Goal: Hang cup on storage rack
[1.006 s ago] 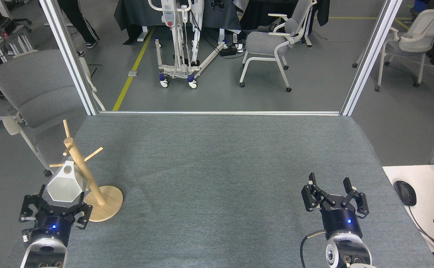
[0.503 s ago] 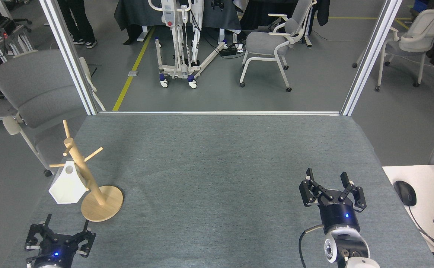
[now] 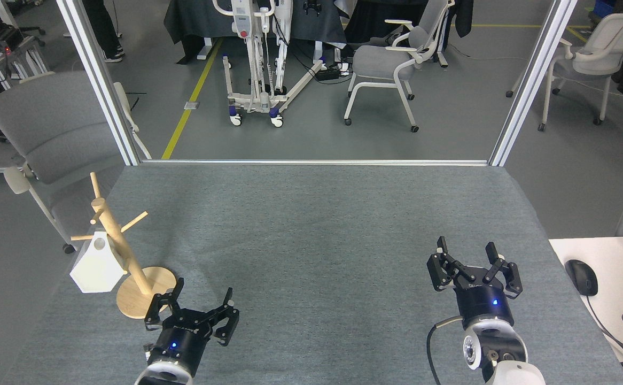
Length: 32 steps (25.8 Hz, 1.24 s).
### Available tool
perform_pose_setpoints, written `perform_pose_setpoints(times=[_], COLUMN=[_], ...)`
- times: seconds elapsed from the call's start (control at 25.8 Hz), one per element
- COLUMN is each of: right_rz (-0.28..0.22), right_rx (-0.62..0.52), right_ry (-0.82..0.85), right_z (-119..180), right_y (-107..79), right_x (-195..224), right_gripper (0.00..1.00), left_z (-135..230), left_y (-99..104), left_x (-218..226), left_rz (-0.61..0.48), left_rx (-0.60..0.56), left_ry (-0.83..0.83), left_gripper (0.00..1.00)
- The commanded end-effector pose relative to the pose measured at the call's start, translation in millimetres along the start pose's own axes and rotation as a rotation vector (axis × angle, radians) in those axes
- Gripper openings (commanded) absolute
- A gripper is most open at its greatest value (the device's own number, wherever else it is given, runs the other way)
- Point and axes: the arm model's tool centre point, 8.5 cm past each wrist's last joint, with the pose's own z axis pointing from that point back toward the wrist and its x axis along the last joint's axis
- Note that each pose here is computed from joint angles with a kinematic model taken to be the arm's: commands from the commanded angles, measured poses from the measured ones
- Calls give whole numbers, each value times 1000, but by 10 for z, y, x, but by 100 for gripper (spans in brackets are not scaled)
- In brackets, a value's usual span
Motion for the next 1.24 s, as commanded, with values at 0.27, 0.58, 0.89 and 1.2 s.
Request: perform_pose_setpoints(times=[0.27,0.58,0.89,1.2], right_rz=[8,3,9,21], right_rx=[1,26,38,47], right_ry=[-3,-10,-30,-35], right_z=[-12,-15,-8,24], right_y=[-7,74,110,143], right_x=[-30,23,100,75], right_gripper=[100,100,100,100], left_z=[-315,-312,-311,-293], left_y=[609,562,530,501], left_x=[731,694,651,652], left_rz=[37,62,148,148], left_rx=[130,112,102,106], left_ry=[-73,-64,-60,-60], left_gripper=[98,98,98,98])
